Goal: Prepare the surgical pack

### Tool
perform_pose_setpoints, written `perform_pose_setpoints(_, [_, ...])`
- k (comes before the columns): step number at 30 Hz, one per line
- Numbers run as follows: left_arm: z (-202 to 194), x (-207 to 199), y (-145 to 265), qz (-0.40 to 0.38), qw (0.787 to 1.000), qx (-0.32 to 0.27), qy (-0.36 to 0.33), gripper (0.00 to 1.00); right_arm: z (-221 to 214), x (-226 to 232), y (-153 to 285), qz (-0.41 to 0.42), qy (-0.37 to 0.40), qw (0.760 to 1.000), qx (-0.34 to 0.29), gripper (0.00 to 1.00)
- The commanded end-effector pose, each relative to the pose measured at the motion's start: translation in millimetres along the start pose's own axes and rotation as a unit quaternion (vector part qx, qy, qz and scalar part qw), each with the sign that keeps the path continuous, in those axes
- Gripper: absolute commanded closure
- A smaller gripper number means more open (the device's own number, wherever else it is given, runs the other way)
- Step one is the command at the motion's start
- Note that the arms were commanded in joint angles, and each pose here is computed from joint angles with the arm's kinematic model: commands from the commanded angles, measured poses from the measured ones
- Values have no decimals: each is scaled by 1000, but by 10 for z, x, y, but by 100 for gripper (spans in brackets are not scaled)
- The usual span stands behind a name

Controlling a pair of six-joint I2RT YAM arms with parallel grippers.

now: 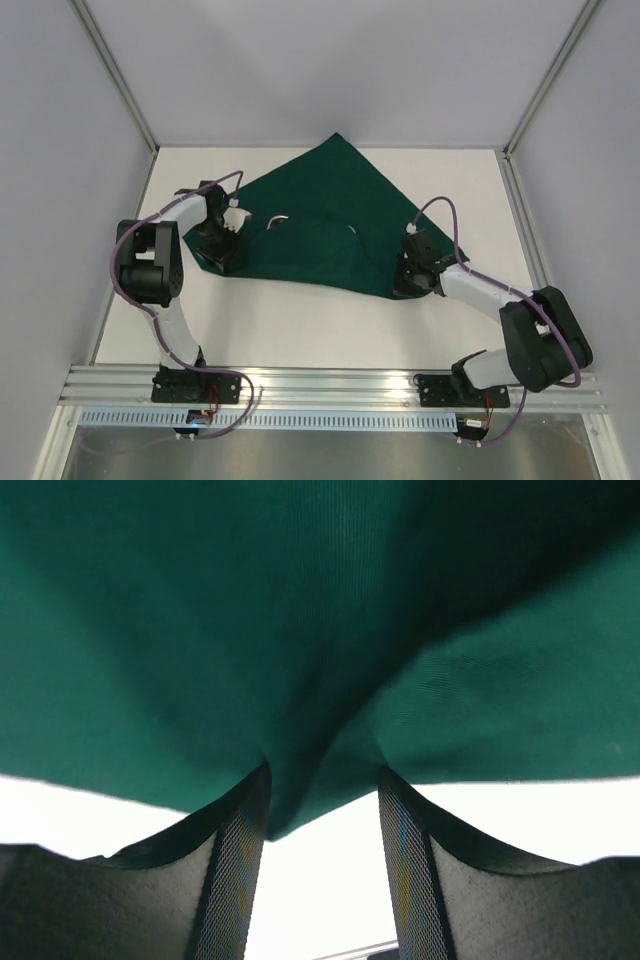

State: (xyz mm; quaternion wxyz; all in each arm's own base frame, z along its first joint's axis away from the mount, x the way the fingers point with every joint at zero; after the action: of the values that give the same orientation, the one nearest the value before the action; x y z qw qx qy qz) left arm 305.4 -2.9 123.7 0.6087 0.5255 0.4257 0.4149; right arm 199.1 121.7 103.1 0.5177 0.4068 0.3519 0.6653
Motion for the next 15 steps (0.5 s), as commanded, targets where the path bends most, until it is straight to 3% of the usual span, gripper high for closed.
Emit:
perform_pose_setpoints(1, [66,27,-76,13,1000,-8,4,44,28,-63,-94,17,-34,999,-10,99])
perform_pose_setpoints(9, [45,27,191,0,999,-40,12,43,212,-125,238,14,-46,997,-62,98])
perform_pose_setpoints(13, [17,154,631,-32,993,-102,42,41,365,-275,507,30,-89,988,-119,87])
perform_pose_setpoints(15, [-5,312,837,-42,988,-132,70,38,418,-414,630,24,-115,982,-148,72])
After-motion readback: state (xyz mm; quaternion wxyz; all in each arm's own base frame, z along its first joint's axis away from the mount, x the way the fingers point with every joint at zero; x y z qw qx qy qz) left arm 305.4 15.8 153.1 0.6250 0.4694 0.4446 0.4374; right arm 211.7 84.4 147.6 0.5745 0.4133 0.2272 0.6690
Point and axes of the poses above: each gripper's point midway between its finger pads, its own y axis back along the fingers, its own x axis along the line the jaws close on, z = x × y, the point moved 10 cm from there along y, back along the fingers, and after that the axes turned 12 degrees about y, right-handed, at the moved point
